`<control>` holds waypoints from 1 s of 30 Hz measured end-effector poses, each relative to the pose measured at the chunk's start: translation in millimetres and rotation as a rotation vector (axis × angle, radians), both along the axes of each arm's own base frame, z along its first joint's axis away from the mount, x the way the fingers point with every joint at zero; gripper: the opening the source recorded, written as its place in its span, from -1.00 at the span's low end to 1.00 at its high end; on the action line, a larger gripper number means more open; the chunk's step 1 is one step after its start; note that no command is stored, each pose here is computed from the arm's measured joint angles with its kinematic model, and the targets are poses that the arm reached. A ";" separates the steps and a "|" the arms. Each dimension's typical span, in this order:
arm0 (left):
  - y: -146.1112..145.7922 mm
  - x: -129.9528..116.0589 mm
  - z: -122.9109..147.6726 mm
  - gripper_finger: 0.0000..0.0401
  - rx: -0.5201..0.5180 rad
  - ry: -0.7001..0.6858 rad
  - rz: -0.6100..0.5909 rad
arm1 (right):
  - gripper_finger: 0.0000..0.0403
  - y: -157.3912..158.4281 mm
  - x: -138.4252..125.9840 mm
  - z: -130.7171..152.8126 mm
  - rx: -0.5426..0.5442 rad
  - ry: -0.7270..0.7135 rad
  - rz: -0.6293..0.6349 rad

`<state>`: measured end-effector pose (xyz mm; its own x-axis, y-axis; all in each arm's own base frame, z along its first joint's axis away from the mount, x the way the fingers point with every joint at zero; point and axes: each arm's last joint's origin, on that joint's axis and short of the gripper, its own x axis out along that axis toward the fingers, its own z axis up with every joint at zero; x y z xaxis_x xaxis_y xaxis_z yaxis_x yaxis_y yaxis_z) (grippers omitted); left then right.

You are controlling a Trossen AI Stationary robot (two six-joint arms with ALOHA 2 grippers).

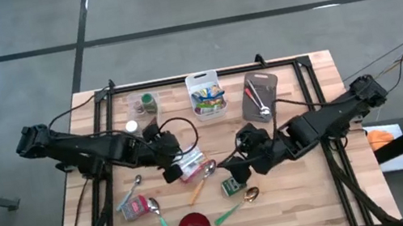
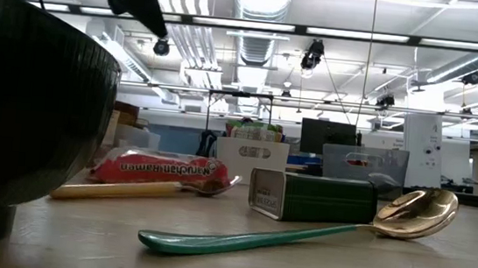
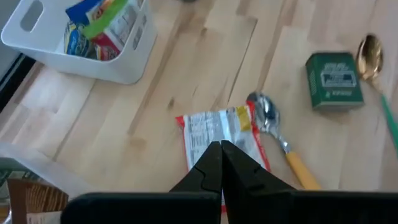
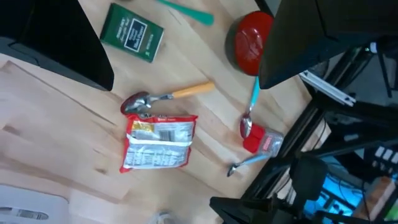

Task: Pick & Place Food Item
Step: Put the red noodle pack into the white bin

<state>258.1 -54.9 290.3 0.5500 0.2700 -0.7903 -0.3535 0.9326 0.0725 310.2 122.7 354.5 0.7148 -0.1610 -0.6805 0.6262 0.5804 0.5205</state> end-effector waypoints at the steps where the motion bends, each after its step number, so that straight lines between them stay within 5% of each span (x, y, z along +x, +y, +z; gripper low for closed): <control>1: 0.1 -0.9 -1.9 -1.00 -0.001 0.013 -0.001 | 0.97 0.1 0.0 0.0 -0.003 0.002 0.006; 9: 1.6 -8.5 -25.5 -1.00 -0.137 0.030 0.219 | 0.97 11.1 -5.5 -1.2 -0.028 0.002 0.026; 14: 1.5 -12.6 -41.5 -0.89 -0.191 0.066 0.249 | 0.97 11.0 -5.7 -2.6 -0.046 0.013 0.046; 30: 1.0 -18.0 -75.4 0.70 -0.299 0.123 0.200 | 0.97 11.4 -5.7 -3.1 -0.082 0.024 0.088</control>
